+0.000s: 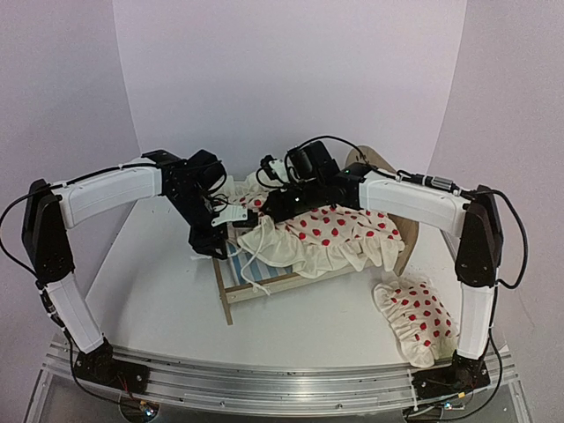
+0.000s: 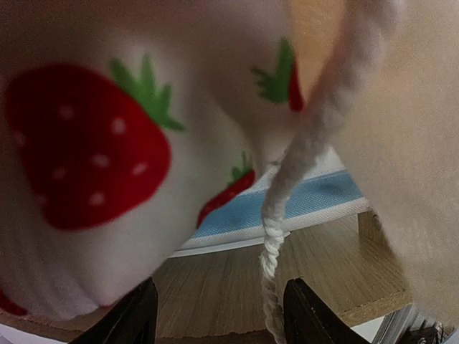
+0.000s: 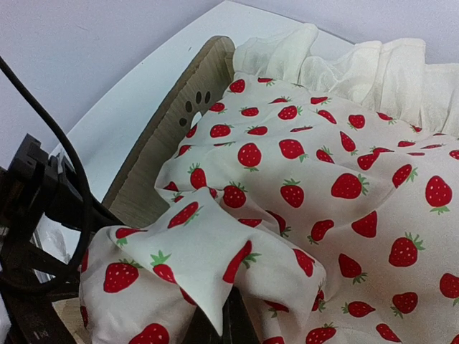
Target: Set up the pet bed
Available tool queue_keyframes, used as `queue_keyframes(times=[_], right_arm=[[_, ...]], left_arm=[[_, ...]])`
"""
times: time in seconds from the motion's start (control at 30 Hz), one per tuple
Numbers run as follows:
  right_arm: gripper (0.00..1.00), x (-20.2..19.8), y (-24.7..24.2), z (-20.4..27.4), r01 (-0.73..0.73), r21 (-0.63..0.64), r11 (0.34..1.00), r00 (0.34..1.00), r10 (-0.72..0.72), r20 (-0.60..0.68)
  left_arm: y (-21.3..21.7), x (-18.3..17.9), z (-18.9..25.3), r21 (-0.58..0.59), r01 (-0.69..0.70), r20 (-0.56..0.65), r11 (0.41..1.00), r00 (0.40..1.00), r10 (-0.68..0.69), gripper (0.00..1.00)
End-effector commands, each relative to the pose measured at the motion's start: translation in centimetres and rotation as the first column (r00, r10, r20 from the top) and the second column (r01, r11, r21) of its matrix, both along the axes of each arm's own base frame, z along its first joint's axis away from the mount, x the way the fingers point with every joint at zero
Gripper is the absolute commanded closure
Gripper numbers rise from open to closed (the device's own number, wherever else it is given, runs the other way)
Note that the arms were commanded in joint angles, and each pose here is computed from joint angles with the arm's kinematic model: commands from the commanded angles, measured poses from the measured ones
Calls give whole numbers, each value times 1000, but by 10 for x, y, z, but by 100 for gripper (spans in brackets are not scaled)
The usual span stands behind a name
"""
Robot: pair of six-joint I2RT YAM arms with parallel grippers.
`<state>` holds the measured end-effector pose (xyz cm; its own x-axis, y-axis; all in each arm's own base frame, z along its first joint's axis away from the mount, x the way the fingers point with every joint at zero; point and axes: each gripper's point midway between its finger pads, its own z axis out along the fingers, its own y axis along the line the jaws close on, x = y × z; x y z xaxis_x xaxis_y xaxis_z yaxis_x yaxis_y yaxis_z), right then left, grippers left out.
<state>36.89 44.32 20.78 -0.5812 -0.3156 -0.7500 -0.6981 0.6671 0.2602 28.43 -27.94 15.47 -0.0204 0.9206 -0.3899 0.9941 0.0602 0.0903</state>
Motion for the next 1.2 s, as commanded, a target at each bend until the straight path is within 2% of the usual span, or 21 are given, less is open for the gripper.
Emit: queue_keyframes(times=[0.0,0.07,0.1,0.17,0.2,0.27,0.37,0.53,0.77,0.83,1.0,1.17], right_arm=[[100,-2,-1,36,-4,70,998,999,0,52],[100,-1,-1,36,-1,68,998,998,-2,56],[100,-1,-2,36,0,67,998,998,-4,58],[100,-1,-3,36,3,65,998,998,-7,62],[100,0,-3,36,5,64,998,998,-9,63],[100,-1,-3,36,4,65,998,998,-8,60],[100,-2,-2,36,4,73,997,999,-8,51],[100,-4,-3,35,9,79,997,999,-12,43],[100,-5,-5,32,14,82,997,999,-17,35],[100,-5,-5,30,12,82,997,999,-15,32],[100,-8,-4,25,6,84,996,1000,-7,18],[100,-9,-6,24,5,81,997,1000,-6,18]], left_arm=[[0,-19,-1,12,46,-104,999,994,-45,47],[2,-29,-6,28,71,-135,997,989,-67,57],[3,-32,-9,39,81,-145,996,987,-75,65],[2,-33,-9,42,82,-152,996,986,-75,94],[-1,-30,-4,26,73,-144,997,987,-69,99],[-12,-26,13,-36,67,-127,997,989,-71,100],[-42,-20,55,-214,35,-119,976,991,-61,100],[-78,-30,116,-537,-11,-146,843,986,-80,100],[-55,-44,86,-605,-128,-226,786,974,-15,100],[-51,-51,82,-656,-113,-197,746,980,-25,100],[-53,-54,90,-809,-45,-74,586,997,-25,100],[-64,-26,120,-850,13,44,527,998,46,100]])
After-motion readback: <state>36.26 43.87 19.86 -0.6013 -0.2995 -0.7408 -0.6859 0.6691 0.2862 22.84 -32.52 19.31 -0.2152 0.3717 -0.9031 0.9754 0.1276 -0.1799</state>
